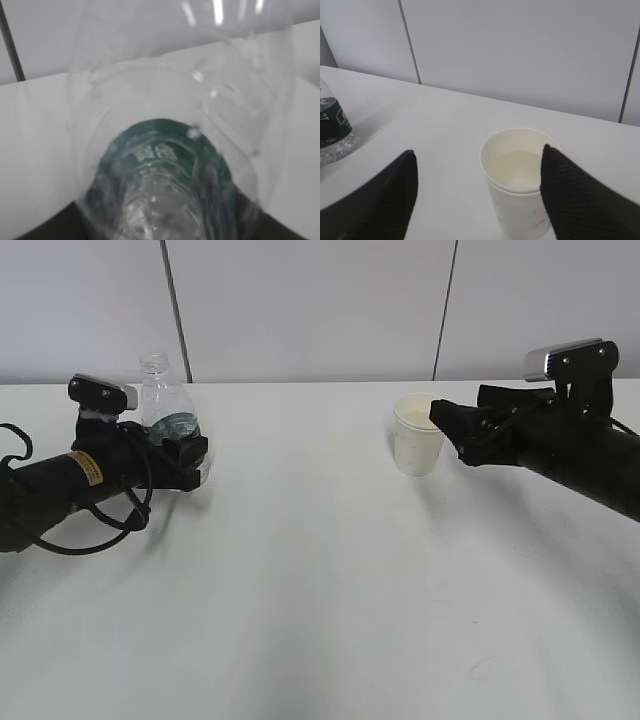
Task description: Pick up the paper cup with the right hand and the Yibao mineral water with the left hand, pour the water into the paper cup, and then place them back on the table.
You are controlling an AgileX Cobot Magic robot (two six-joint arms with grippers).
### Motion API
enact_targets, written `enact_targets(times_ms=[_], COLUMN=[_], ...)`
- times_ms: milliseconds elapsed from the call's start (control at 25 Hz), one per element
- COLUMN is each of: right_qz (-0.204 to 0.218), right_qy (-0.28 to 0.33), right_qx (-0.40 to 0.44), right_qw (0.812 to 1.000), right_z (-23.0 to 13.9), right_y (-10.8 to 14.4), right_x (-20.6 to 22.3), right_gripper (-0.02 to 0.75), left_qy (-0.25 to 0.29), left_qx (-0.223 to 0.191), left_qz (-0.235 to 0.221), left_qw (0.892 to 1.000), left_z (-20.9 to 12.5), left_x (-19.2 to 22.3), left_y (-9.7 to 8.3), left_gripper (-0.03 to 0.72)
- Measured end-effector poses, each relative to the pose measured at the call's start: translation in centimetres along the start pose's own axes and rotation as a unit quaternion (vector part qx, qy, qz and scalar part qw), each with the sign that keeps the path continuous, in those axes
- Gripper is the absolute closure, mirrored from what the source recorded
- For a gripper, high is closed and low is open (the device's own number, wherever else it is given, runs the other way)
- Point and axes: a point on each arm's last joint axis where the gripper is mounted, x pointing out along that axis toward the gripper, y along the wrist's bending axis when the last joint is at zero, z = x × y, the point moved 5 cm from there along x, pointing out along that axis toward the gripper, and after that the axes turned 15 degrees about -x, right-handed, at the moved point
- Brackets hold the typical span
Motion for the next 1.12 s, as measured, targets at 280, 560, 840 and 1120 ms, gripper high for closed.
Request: enact_targets(times_ms=[280, 560, 840, 1120], right_qz=[0.001, 0.001, 0.0, 0.0], right_qy=[0.0, 0.0, 0.0, 0.0], right_qx=[-0.001, -0.001, 0.0, 0.0], right_qw=[1.0, 1.0, 1.0, 1.0], right_z=[0.0, 0.0, 0.0, 0.0], right_y=[0.0, 0.0, 0.0, 0.0], right_x=[0.0, 0.0, 0.0, 0.0], right_gripper=[0.145, 0.145, 0.145, 0.145], left_qy=[-0.002, 0.001, 0.001, -0.01], left_qx=[0.0, 0.0, 0.0, 0.004], left_qz=[-0.001, 0.001, -0.001, -0.002], left_qw=[1.0, 1.0, 1.0, 1.0], left_z=[-0.1, -0.2, -0.3, 0.8], left_x=[0.0, 0.1, 0.1, -0.4], left_y=[0.0, 0.1, 0.1, -0.4], left_gripper=[0.368, 0.239, 0.147, 0.146])
